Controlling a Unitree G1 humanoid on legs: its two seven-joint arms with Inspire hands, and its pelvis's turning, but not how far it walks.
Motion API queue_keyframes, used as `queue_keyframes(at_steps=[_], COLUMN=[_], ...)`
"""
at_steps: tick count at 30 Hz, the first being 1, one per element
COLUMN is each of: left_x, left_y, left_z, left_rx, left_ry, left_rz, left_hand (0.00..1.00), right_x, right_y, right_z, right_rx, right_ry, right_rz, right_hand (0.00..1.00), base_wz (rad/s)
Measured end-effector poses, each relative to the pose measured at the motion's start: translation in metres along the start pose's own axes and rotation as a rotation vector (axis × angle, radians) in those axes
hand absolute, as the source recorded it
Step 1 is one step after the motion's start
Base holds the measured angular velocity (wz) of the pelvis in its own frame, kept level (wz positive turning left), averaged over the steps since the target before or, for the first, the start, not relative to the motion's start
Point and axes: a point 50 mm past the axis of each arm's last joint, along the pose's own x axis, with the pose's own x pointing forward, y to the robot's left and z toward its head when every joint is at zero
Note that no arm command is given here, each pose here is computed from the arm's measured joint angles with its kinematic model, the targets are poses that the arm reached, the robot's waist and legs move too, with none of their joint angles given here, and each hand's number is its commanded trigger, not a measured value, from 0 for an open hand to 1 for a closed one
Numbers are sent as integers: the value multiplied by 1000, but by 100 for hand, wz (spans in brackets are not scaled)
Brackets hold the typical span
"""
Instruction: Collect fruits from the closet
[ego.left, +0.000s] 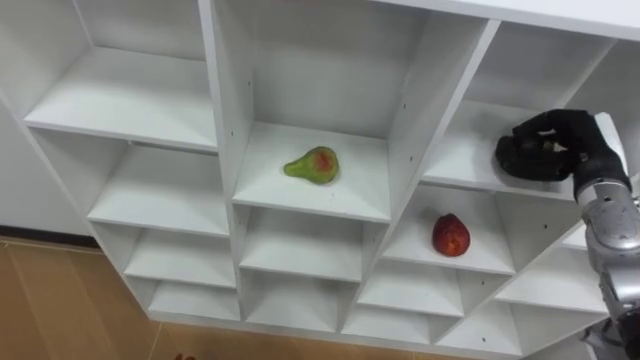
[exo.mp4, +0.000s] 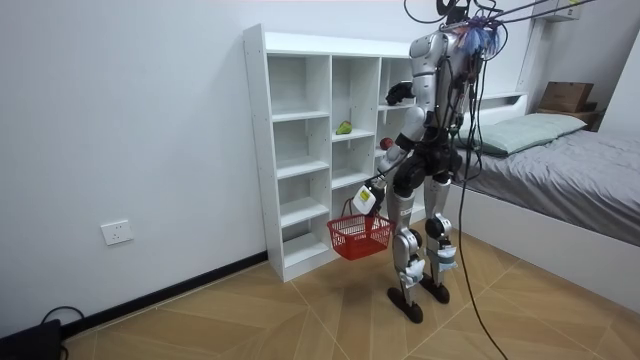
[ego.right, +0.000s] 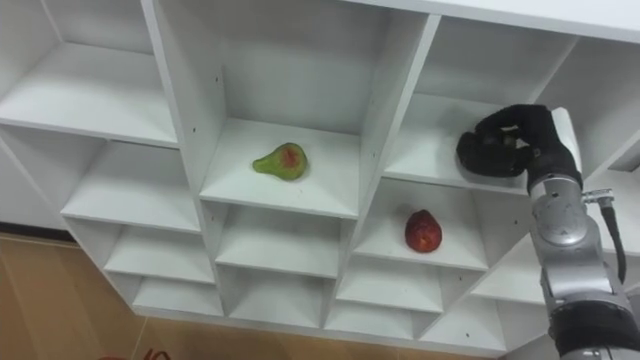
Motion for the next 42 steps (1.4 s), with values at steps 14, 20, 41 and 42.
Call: queue_keyframes(at_steps=[14, 20, 41, 42], left_x=[2, 3, 1, 1], left_y=[-1, -5, -31, -32], left_z=[11, 21, 68, 72], left_rx=[-11, -5, -44, -39], left_ry=[-32, -67, -225, -238], left_rz=[4, 4, -94, -98], left_hand=[100, 100, 100, 100], right_x=[-25, -41, -87, -88], right_y=[31, 48, 103, 107], right_z=[16, 27, 49, 47], right_rx=[208, 372, 502, 500], right_ry=[-109, -162, -233, -228], right_rz=[128, 253, 616, 631], right_hand=[100, 100, 100, 100], base_wz=[-2, -9, -4, 0])
